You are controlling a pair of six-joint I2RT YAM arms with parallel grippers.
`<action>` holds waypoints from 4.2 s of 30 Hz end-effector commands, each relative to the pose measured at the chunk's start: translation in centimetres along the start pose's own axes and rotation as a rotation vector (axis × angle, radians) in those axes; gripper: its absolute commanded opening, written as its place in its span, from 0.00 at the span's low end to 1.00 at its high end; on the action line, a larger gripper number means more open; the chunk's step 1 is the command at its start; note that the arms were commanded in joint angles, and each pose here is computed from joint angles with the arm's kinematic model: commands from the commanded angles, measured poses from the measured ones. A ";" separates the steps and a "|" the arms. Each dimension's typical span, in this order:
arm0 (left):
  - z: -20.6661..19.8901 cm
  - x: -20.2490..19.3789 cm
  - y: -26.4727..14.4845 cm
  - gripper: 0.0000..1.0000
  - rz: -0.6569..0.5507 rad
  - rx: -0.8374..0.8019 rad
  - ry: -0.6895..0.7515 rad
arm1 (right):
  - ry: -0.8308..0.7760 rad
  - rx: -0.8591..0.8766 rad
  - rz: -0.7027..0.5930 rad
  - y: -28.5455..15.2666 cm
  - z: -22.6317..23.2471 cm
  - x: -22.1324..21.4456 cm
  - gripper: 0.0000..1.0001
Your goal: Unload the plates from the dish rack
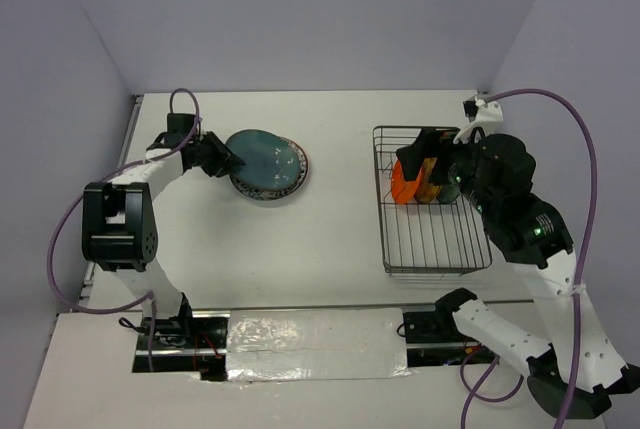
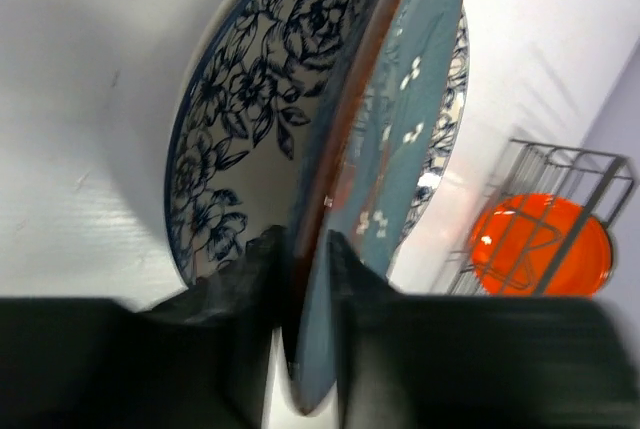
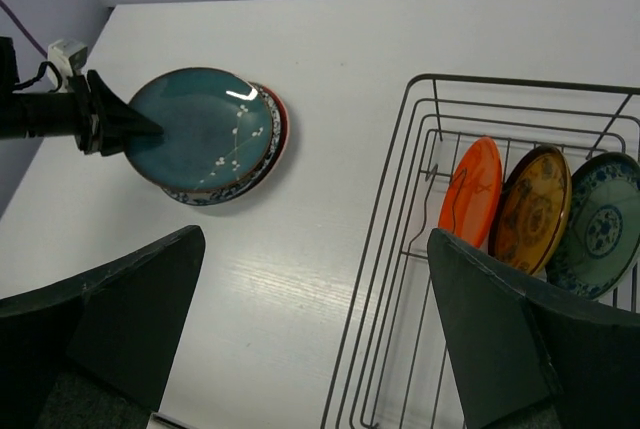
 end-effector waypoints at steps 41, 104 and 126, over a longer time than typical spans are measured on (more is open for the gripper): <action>-4.2 -6.7 -17.2 0.99 -0.203 -0.071 0.585 | -0.275 -0.754 0.506 16.2 -15.9 -11.7 0.17; -1.2 -7.4 -20.4 1.00 -0.450 0.008 0.595 | -0.242 -0.612 0.336 9.3 -10.5 -10.1 0.85; -1.2 -7.7 -19.2 1.00 -0.390 -0.004 0.603 | -0.287 -0.883 0.460 11.9 -21.1 -12.9 0.32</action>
Point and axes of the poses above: each gripper's point midway between its finger pads, its own y axis out along the fingers, its own z axis along the line the jaws close on, x = y × z, the point moved 2 cm from there along -y, back along the fingers, and after that the axes turned 5 degrees about y, right-handed, at the moved point
